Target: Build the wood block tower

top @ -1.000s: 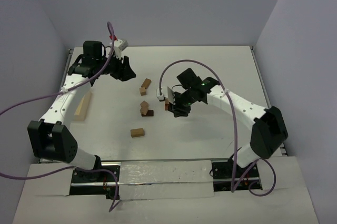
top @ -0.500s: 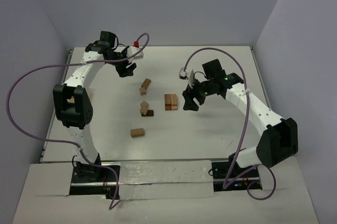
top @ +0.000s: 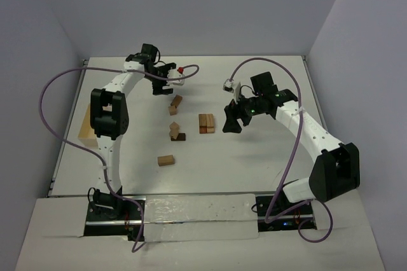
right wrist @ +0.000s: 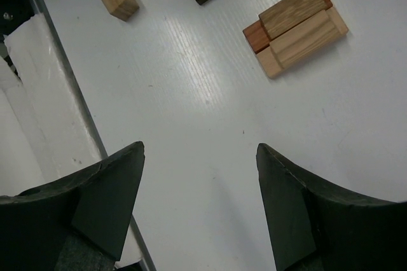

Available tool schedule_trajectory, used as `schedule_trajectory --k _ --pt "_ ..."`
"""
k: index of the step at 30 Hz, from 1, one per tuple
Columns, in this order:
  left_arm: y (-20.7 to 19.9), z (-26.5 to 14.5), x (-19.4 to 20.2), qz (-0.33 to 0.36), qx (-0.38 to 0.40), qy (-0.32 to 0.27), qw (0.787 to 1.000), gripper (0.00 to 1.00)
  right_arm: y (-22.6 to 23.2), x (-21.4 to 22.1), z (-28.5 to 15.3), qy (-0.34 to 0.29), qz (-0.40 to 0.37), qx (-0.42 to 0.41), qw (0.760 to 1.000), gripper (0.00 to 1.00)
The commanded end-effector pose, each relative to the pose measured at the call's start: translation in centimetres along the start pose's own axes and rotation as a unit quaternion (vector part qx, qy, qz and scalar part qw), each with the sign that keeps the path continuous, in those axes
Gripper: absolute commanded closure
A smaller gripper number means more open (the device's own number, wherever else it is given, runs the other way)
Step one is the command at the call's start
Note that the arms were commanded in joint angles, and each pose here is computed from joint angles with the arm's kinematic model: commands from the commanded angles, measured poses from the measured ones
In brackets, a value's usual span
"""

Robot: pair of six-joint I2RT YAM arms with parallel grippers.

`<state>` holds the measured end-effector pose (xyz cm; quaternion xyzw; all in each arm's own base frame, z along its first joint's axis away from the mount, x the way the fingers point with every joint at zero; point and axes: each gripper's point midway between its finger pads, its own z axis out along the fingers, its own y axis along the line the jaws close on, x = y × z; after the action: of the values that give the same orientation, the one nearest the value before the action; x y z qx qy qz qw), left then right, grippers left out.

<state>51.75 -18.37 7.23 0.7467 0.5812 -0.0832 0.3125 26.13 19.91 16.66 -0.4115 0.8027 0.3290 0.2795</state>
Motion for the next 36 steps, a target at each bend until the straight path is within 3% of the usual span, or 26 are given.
schedule_trajectory --k 1,17,31,36 --pt "0.3 0.6 -1.4 0.082 0.035 -0.038 0.995 0.14 0.0 -0.7 -0.1 -0.02 -0.002 -0.004 1.0 0.22" --pt "-7.3 3.5 -1.6 0.087 0.169 -0.048 0.981 0.23 -0.9 -0.2 0.9 -0.005 0.011 -0.013 1.0 0.21" --pt "-9.1 5.6 -2.5 0.09 0.214 -0.051 0.971 0.24 -1.0 0.2 1.0 0.004 0.016 -0.013 1.0 0.21" --pt "-10.6 5.4 -2.1 0.104 0.229 -0.033 0.967 0.33 -1.1 0.2 1.1 0.005 0.015 -0.012 1.0 0.21"
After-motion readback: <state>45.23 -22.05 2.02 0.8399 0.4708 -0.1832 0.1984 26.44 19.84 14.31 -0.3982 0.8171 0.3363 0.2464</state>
